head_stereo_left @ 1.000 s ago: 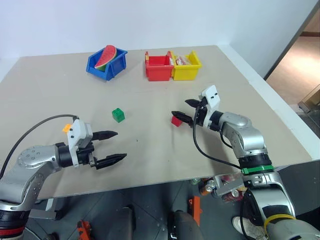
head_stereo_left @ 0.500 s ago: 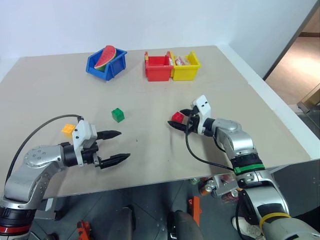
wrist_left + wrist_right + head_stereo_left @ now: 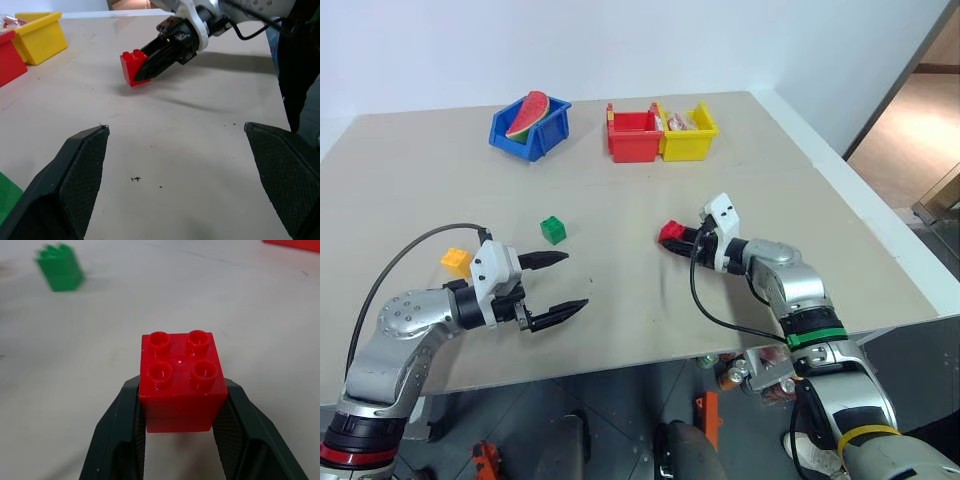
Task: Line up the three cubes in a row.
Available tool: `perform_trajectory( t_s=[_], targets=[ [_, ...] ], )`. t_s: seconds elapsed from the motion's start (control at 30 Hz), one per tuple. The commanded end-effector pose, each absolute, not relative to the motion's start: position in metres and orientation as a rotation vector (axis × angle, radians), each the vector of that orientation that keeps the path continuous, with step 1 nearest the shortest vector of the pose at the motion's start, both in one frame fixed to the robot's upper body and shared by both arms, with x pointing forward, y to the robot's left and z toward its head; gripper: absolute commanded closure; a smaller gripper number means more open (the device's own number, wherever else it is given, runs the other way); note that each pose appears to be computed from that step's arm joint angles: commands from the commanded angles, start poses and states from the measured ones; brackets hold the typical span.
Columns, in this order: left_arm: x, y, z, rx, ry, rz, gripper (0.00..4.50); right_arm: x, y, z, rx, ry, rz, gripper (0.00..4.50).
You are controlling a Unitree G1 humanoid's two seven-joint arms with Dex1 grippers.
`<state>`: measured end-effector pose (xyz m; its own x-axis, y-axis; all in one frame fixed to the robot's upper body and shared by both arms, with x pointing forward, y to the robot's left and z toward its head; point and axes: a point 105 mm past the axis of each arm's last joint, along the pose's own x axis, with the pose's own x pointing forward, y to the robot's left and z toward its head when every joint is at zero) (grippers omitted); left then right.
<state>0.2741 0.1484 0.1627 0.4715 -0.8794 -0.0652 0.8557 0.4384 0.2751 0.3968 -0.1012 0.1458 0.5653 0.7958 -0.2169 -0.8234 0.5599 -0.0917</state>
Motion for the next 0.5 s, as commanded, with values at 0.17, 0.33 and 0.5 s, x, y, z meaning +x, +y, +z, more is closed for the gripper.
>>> perform_trajectory(
  t_s=[0.17,0.33,0.5],
  targets=[
    [0.275,0.155,0.158,0.294,-0.100,-1.049,0.00,0.365,-0.059,0.174,-0.378,0.119,1.304,3.24],
    [0.272,0.156,0.156,0.290,-0.092,-1.034,0.00,0.357,-0.048,0.156,-0.445,0.181,1.408,3.24],
    [0.267,0.162,0.152,0.293,-0.073,-1.016,0.00,0.358,-0.046,0.140,-0.495,0.222,1.467,3.24]
  ],
)
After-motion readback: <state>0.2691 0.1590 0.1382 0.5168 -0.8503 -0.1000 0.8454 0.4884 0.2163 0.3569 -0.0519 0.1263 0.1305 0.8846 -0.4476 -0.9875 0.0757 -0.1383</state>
